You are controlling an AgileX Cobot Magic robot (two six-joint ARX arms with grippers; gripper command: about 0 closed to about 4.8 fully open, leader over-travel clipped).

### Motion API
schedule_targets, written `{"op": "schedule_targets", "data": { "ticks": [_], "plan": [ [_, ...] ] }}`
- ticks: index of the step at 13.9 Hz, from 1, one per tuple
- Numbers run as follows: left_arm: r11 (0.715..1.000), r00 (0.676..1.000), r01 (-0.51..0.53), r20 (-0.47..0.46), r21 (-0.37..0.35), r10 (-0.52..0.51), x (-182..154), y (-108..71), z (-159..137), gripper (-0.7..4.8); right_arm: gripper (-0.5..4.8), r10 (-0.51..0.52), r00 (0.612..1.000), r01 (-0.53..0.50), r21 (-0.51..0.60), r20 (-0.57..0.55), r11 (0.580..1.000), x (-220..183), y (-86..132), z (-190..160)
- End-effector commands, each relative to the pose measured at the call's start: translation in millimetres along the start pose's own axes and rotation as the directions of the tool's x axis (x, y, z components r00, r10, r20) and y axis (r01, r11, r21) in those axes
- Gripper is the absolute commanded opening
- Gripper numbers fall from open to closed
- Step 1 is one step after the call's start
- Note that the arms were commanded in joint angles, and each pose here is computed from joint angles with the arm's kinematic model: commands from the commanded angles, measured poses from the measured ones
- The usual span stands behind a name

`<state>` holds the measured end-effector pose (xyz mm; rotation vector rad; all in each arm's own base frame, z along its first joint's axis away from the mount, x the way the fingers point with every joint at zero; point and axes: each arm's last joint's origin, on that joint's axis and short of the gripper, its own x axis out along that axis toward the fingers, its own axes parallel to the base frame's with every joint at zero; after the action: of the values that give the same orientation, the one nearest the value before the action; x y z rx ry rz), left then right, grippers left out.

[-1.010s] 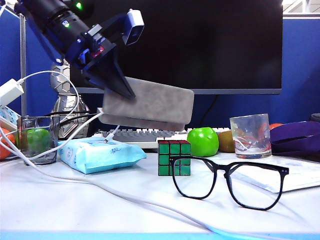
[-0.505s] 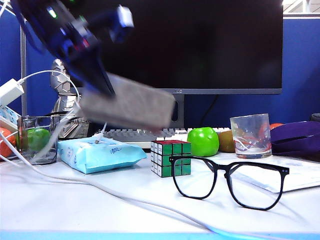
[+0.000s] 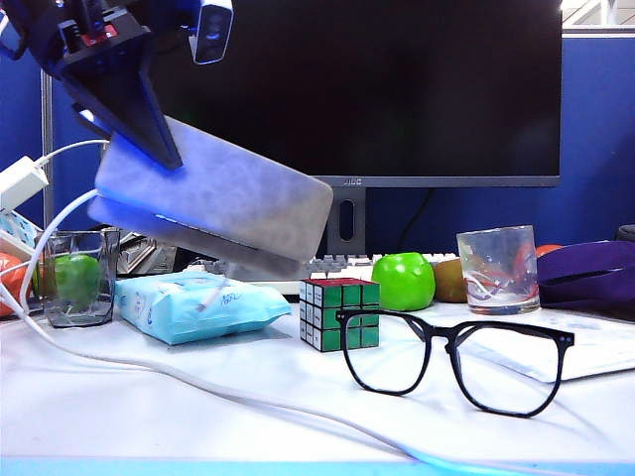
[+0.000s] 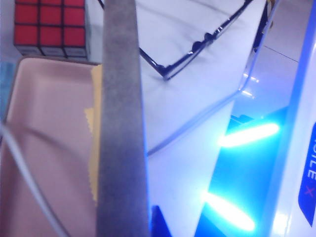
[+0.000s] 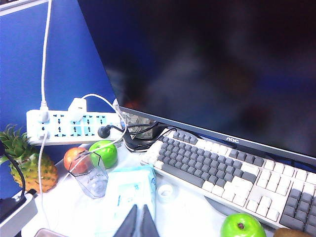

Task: Pick up the glasses, fold the temples of the glasses, place the glasses into the glasses case, and finally close the glasses case.

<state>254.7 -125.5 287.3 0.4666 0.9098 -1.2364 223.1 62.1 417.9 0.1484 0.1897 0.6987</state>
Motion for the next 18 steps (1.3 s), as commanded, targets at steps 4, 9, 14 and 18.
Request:
{"op": "schedule_targets", "data": {
  "ticks": [4, 9, 14, 18],
  "plan": [
    [0.999, 0.999, 0.005, 0.037, 0.031, -0.006, 51.4, 18.4, -25.5, -0.06, -0.05, 0.009, 1.0, -0.009, -0.013, 0.015, 1.0, -1.2, 1.6, 2.6],
    [0.998, 0.994, -0.058, 0.096, 0.022, 0.056, 69.8, 35.9, -18.3, -0.06, -0.05, 0.009, 1.0, -0.009, -0.012, 0.014, 1.0, -1.0, 1.6, 2.5],
    [0.998, 0.996, -0.043, 0.072, -0.054, 0.047, 71.0, 33.1, -19.0, 2.21, -0.05, 0.009, 1.0, -0.009, -0.012, 0.013, 1.0, -0.6, 1.3, 2.3],
    [0.996, 0.989, -0.08, 0.118, -0.044, 0.085, 48.4, 24.0, -9.9, 2.3, -0.05, 0.009, 1.0, -0.008, -0.009, 0.009, 1.0, 0.8, 0.4, 1.6]
  ]
}}
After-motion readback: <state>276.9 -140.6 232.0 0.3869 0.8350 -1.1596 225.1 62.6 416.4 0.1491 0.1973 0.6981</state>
